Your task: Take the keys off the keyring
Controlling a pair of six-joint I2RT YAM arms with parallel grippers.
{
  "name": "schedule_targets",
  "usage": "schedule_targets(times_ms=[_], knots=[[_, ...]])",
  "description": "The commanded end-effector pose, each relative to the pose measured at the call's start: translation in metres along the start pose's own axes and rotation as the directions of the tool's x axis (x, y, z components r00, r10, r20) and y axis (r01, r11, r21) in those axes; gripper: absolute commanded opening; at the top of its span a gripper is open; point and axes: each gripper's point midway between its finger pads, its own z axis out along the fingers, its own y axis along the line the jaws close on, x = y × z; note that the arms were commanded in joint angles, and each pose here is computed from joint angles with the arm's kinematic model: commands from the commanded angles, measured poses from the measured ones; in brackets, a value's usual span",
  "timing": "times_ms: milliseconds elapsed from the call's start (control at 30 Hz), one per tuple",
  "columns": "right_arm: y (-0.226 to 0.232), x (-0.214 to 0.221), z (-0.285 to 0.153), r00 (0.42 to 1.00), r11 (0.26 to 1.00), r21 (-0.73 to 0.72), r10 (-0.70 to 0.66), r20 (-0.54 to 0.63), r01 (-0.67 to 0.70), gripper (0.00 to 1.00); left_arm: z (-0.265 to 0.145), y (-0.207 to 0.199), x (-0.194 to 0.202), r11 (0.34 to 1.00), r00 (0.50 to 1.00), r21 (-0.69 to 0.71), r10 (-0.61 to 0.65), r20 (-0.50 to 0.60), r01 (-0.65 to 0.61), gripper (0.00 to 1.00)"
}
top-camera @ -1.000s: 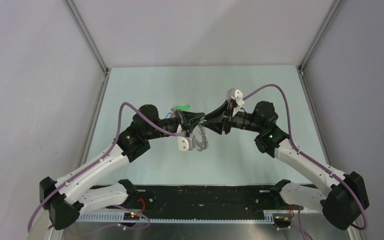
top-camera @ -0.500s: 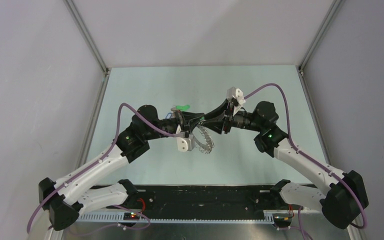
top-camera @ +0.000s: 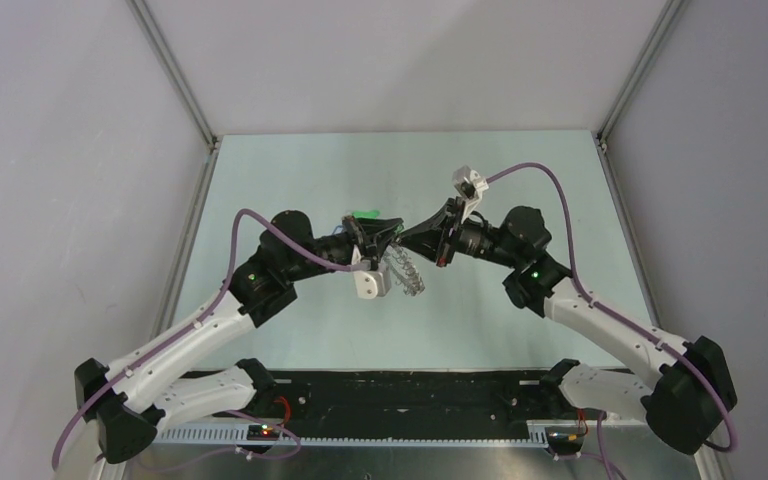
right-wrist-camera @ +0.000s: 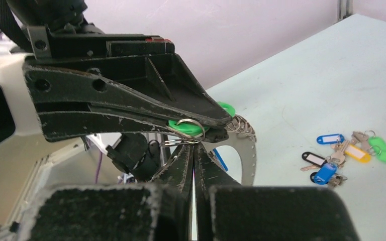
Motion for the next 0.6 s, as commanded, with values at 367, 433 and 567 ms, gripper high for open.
schedule_targets(times_ms=[367,433,567], knots=[[-0.005,-0.032,-0.022,0.946,0.937,0.201,0.242,0.217,-0.285,0.00,-0.006,0.026,-0.007,0.994,0.998,-0.092,0.057,-0.015,-0.058,0.00],[-0.009,-0.028,-0.021,0.932,0.918,0.212,0.291,0.215,-0.336,0.00,-0.006,0.025,-0.007,0.994,0.998,-0.089,0.059,-0.011,-0.060,0.00],[-0.011,-0.022,-0.021,0.931,0.912,0.219,0.306,0.197,-0.346,0.00,-0.006,0.025,-0.006,0.994,0.998,-0.089,0.057,-0.013,-0.058,0.00]])
